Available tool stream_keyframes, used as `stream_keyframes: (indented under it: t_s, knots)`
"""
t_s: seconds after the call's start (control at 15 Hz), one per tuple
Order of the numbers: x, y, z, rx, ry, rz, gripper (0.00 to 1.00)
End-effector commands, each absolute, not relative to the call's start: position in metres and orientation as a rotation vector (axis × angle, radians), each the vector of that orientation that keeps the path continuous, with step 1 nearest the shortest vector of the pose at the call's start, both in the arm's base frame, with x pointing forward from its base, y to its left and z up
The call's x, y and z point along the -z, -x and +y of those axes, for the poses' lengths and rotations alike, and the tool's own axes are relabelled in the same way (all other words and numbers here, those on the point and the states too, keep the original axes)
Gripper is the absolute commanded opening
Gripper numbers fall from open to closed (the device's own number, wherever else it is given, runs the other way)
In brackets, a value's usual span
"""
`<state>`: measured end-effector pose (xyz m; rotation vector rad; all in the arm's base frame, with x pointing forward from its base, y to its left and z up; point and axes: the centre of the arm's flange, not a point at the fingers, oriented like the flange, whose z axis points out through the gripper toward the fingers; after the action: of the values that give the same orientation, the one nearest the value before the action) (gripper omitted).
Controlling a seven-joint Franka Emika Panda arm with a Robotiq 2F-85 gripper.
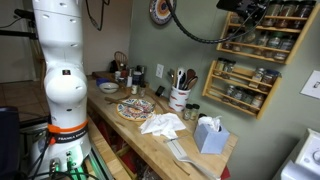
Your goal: Pick up the container with a green lid and put it on the third rack from the bottom
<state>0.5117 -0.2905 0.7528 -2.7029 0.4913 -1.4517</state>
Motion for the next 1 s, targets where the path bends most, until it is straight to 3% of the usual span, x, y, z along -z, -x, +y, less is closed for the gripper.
stream_keyframes:
  t_s: [0.0,0.93]
  knots:
    - [-0.754,-0.521,-0.303,1.459,2.709,0.469,0.2]
    - [-0.749,-0.547,-0.308,1.291,2.758,0.391,0.2]
